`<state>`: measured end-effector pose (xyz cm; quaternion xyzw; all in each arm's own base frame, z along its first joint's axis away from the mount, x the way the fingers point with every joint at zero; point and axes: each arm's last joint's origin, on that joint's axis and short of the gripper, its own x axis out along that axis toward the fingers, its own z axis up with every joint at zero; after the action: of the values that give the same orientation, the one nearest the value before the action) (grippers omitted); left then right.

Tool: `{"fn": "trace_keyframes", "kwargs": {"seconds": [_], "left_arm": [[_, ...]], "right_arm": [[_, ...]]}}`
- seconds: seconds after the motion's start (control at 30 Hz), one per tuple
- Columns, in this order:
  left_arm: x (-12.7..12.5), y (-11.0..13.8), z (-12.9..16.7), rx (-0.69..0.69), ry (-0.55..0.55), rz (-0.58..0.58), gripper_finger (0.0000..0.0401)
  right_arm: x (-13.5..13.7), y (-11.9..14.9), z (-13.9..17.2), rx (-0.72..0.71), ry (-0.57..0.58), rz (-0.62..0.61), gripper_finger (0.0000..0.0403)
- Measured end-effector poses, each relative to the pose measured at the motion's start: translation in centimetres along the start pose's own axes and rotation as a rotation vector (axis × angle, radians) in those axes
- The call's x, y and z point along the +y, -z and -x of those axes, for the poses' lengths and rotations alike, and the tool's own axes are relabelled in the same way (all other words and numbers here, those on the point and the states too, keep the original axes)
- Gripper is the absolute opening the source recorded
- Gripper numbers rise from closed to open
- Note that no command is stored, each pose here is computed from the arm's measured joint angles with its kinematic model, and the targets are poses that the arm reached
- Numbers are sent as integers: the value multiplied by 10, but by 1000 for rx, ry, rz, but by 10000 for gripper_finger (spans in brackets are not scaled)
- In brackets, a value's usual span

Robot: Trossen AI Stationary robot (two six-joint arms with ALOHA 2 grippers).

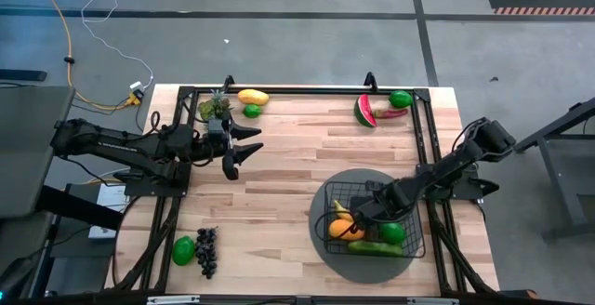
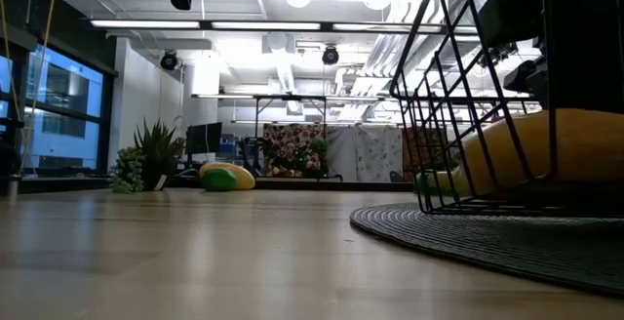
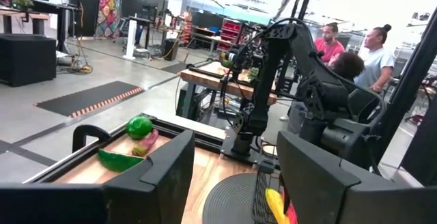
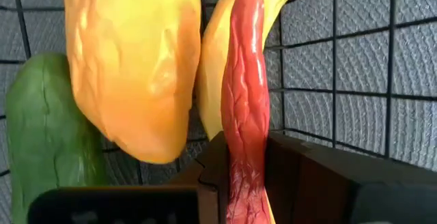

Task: Build produce basket
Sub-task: Put the orange carrot into the black basket, then put the purple grapes into the black basket

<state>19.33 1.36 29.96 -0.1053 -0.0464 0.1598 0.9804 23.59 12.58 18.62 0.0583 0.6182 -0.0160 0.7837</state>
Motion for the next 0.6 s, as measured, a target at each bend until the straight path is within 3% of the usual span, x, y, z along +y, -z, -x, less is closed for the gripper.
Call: {"fn": "trace_keyframes", "kwargs": {"seconds": [0.2, 0.6], "left_arm": [[0, 0, 0, 0, 0, 0, 200], [0, 0, 0, 0, 0, 0, 200]], "right_arm": [[1, -2, 0, -21, -15, -12, 65], [2, -2, 0, -10, -46, -10, 157]]}}
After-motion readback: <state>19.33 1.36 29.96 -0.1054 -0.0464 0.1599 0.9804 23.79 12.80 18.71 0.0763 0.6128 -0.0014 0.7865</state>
